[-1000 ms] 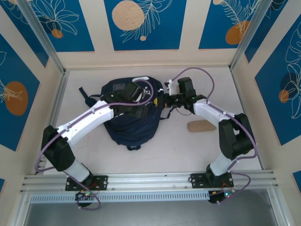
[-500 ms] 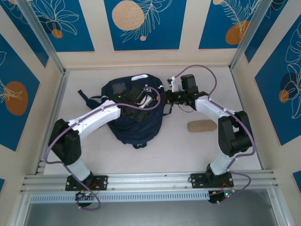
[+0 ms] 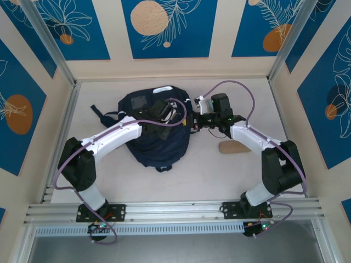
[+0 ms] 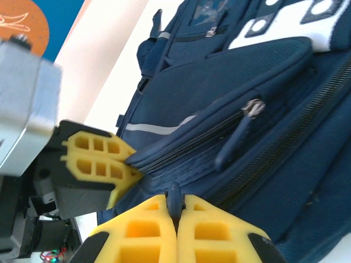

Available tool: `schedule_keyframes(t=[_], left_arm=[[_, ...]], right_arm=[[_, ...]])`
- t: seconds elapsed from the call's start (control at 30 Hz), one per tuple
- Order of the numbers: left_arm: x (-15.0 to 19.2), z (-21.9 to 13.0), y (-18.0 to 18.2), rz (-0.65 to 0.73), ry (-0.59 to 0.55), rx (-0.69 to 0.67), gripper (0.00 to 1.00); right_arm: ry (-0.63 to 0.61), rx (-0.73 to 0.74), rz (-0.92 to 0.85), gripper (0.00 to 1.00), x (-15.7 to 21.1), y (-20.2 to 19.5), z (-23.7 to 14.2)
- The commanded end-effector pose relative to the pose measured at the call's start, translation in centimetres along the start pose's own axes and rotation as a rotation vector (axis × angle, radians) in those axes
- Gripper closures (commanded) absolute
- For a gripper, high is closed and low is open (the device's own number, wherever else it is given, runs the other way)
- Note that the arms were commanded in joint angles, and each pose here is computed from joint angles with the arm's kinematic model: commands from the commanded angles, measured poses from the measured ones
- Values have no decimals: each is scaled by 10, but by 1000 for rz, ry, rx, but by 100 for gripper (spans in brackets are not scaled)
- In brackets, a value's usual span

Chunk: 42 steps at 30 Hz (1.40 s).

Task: Pack the student bag
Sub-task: Unzip the student bag at the center of the table.

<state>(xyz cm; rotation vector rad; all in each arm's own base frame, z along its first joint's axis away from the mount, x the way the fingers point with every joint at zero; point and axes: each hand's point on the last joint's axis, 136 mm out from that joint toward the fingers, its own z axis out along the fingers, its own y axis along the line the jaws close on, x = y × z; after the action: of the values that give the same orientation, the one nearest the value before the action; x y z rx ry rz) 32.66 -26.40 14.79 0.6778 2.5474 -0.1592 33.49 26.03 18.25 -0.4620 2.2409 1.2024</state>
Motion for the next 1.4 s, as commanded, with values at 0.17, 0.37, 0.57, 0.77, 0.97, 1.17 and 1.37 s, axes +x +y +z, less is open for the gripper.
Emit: schedule_keyframes(t=[0.17,0.37,0.57,0.77,0.97,1.17,1.37], left_arm=[[-47,-19,9,-207,-151,-16,100],[-55,-25,3,-264,-183,40,100],[-53,-26,5,-288,-187,66,100],[-39,-30,14,-248,-190,72,100],[-23,-37,20,-152,-194,71,100],[-19,-46,21,-72,-233,77,100],[-18,-46,17,-55,-234,100,100]], right_arm=[[38,-107,-107,100,43,61,17],[30,-121,-57,100,65,80,51],[8,-83,-44,99,72,76,54],[-21,-48,-4,77,58,67,23],[-56,0,125,55,49,45,-9],[-21,91,362,42,38,13,-19],[82,69,509,43,34,8,-2]])
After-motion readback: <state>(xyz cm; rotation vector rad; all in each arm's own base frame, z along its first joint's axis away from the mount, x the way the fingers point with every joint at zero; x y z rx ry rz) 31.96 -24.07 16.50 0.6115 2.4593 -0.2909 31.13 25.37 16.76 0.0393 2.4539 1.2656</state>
